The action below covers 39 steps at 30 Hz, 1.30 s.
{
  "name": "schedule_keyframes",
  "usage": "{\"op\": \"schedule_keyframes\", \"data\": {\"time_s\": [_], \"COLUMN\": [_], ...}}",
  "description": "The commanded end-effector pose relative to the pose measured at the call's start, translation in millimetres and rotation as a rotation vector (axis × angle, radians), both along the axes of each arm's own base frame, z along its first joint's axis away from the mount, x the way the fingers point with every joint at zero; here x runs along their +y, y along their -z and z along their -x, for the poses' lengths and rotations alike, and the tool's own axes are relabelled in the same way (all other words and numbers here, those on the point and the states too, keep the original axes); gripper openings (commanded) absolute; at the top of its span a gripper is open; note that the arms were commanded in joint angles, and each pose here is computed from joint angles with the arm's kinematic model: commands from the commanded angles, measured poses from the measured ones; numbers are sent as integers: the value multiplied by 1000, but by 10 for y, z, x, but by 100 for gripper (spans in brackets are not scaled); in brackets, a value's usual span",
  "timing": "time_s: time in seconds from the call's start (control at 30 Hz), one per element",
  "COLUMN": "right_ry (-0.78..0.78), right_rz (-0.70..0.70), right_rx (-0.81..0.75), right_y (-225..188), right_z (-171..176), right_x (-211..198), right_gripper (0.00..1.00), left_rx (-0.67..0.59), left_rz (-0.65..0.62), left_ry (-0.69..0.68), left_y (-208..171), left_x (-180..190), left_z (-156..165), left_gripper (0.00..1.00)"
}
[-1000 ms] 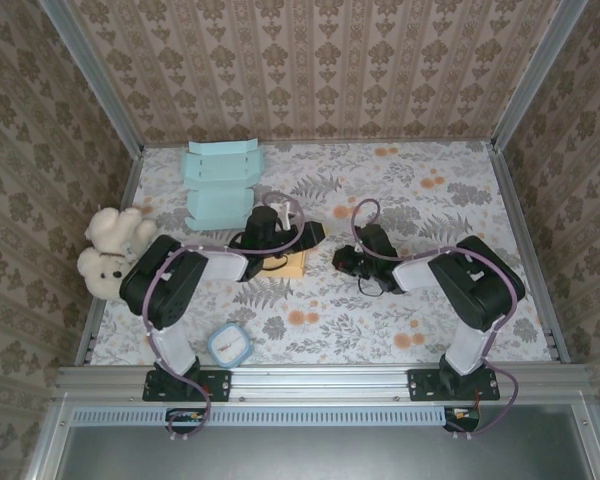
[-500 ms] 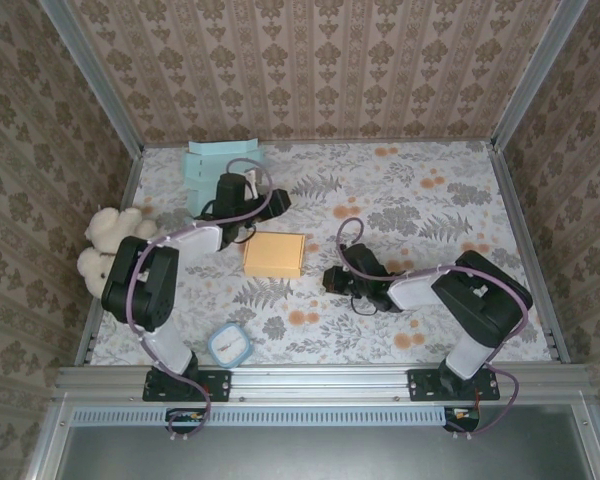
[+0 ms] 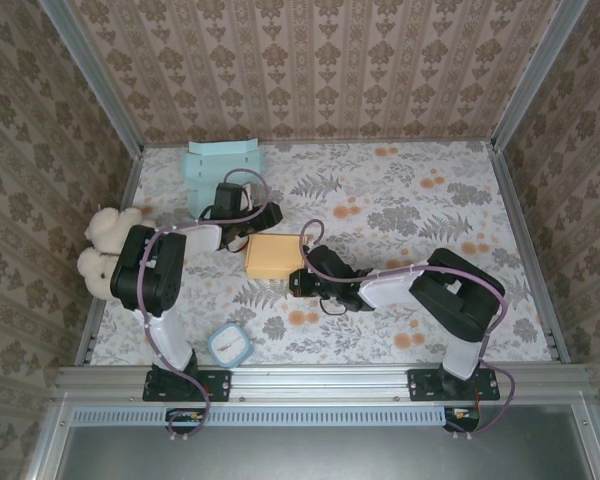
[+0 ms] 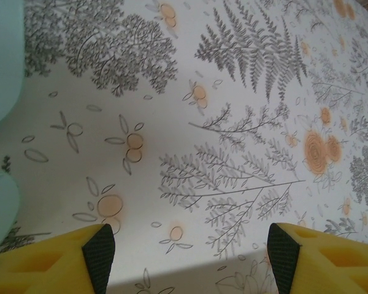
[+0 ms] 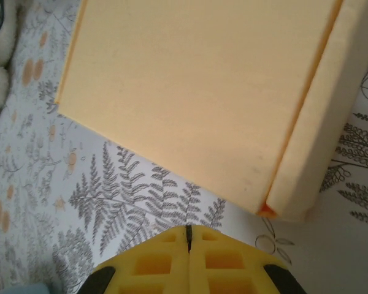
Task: Fold the paper box
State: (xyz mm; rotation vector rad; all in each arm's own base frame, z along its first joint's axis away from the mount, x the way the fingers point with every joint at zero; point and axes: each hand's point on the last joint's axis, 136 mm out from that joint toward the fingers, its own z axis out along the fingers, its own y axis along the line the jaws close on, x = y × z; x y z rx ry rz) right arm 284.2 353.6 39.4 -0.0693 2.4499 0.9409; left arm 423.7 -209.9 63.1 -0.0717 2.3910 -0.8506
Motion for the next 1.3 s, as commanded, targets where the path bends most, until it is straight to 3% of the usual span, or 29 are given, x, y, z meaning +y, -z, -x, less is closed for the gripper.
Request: {"op": "schedule_keyframes", "data": {"time_s": [0.0, 0.23, 0.43, 0.53, 0.7, 0.83, 1.27], "right_ry": [49, 134, 177, 168, 103, 37, -27], "right_rz": [49, 122, 124, 130, 170, 174, 56], "right_rx": [-12, -48, -52, -42, 17, 69, 174], "right_y": [51, 52, 23, -5, 44, 67, 217], "right_z": [-125, -445, -659, -598, -283, -62, 40], "right_x": [-45, -354, -554, -631, -777, -807, -459], "right_gripper": [0, 0, 0, 0, 0, 0, 0], "left_rx": [8, 7, -4, 1, -6, -8, -23], "left_rz": [8, 45, 39, 33, -92, -84, -94], "left_ry": [15, 31, 97, 81, -58, -92, -20], "left_y": [57, 83, 30, 29, 92, 98, 104], "left_x": [34, -34, -342, -327, 55, 152, -80], "left_z": [138, 485, 800, 872, 938, 1054, 1312], "left_gripper": [70, 69, 71, 71, 74, 76, 75]}}
